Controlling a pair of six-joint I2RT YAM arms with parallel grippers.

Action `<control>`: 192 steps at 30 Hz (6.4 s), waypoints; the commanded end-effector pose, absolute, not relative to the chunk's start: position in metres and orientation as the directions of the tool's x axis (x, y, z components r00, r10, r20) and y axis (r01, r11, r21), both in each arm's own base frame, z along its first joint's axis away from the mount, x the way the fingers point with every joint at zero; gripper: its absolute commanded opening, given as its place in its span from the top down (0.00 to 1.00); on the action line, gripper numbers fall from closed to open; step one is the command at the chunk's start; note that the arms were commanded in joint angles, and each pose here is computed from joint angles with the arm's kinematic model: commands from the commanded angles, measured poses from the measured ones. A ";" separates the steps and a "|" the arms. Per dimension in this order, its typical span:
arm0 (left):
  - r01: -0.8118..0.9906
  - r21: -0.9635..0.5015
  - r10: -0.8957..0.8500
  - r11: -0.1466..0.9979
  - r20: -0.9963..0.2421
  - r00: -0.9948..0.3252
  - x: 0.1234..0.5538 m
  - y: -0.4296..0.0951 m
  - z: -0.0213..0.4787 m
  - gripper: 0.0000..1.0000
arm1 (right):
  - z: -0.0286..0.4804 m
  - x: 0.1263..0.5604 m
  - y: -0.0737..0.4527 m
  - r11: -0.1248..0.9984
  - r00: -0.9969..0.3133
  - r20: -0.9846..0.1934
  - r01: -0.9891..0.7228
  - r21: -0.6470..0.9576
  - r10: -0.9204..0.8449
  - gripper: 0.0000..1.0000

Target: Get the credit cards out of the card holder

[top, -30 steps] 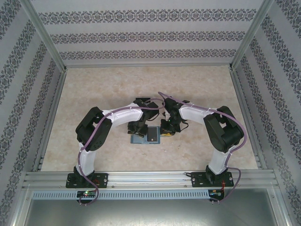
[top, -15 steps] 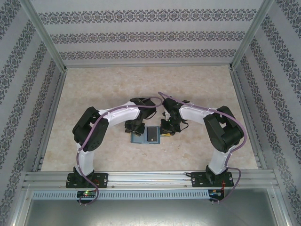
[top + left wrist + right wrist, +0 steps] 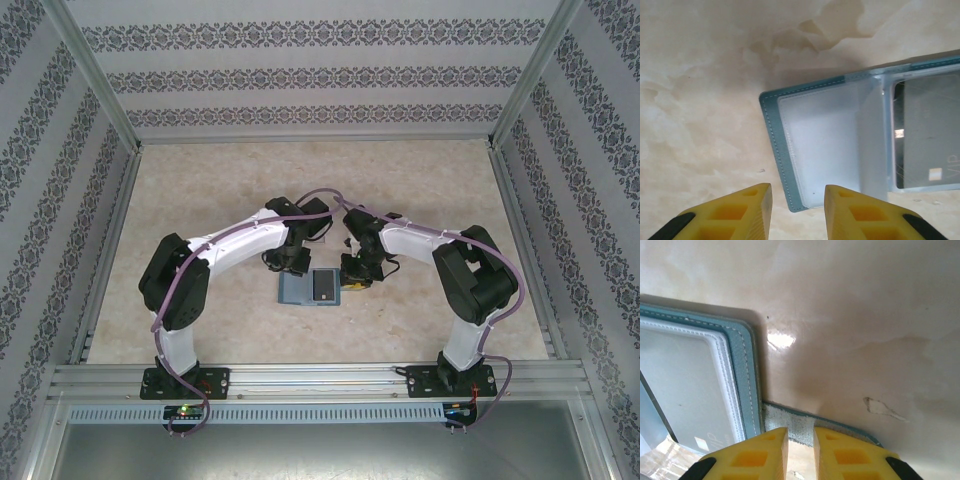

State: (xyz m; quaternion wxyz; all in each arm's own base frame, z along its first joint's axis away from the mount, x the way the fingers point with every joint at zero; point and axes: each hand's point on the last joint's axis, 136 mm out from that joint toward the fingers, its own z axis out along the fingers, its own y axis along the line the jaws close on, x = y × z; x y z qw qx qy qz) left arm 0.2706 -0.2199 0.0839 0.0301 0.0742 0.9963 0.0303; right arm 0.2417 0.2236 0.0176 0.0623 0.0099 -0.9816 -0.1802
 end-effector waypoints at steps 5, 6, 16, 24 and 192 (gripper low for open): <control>0.143 -0.209 0.125 0.968 -0.097 -0.987 0.278 -0.263 0.103 0.68 | 0.033 0.242 0.224 0.940 -0.994 0.095 -0.013 0.342 -0.048 0.78; 0.139 -0.251 0.120 0.958 -0.089 -0.989 0.277 -0.270 0.100 0.69 | 0.033 0.242 0.225 0.938 -0.994 0.092 -0.015 0.345 -0.050 0.78; 0.077 -0.429 0.094 0.900 0.019 -0.995 0.264 -0.303 0.064 0.81 | 0.036 0.243 0.239 0.912 -0.996 0.089 0.011 0.410 -0.028 0.78; 0.029 -0.372 0.057 0.928 0.065 -0.996 0.259 -0.281 0.034 0.92 | 0.036 0.244 0.245 0.900 -0.996 0.085 0.027 0.435 -0.011 0.79; -0.076 -0.466 -0.070 0.881 0.032 -0.997 0.280 -0.271 0.019 0.82 | 0.006 0.235 0.254 0.895 -0.988 0.155 0.063 0.441 -0.006 0.78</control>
